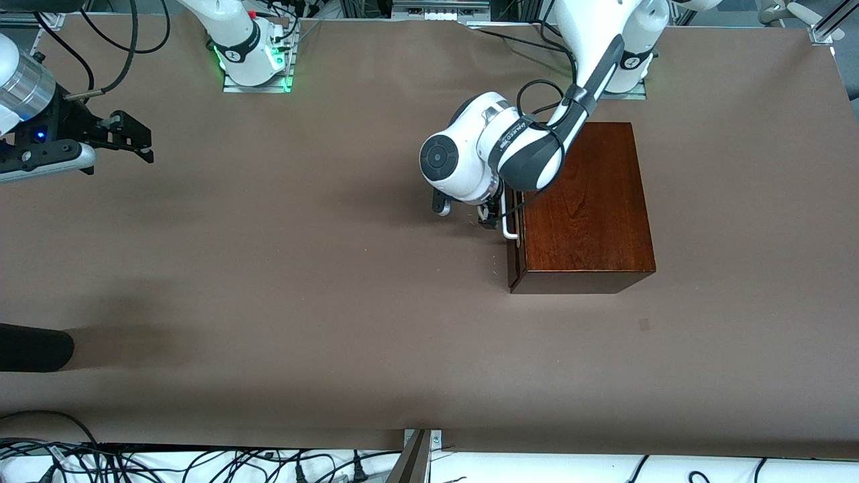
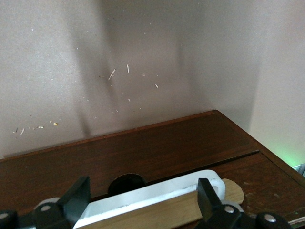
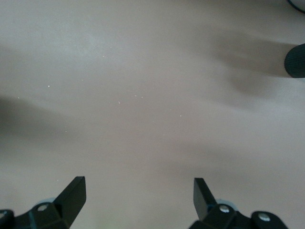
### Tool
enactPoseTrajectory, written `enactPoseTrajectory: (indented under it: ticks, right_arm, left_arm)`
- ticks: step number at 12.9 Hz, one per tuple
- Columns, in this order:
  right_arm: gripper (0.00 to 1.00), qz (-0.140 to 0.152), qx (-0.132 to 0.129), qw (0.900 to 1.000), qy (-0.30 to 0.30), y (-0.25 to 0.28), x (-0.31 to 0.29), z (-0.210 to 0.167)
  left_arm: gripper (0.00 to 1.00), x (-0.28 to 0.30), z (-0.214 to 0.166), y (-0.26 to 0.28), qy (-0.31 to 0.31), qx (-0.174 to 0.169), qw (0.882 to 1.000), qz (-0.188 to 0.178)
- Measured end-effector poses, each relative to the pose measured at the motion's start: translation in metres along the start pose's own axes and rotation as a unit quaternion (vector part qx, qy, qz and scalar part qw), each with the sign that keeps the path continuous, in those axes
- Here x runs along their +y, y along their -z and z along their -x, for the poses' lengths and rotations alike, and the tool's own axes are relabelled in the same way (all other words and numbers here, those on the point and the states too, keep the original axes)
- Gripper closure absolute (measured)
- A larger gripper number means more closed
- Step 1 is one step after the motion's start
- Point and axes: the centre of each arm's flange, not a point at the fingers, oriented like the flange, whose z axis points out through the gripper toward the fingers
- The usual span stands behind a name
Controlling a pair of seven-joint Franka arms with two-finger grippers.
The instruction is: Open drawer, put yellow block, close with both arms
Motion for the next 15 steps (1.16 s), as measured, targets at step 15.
enactPoseTrajectory:
  ticks: [15]
  right_arm:
    - [0.0,0.0,-0.001,1.0,-0.002,-0.001,0.002,0.0]
  left_arm:
    - [0.0,0.018,0.208,0.17,0.397,0.103,0.91,-0.058]
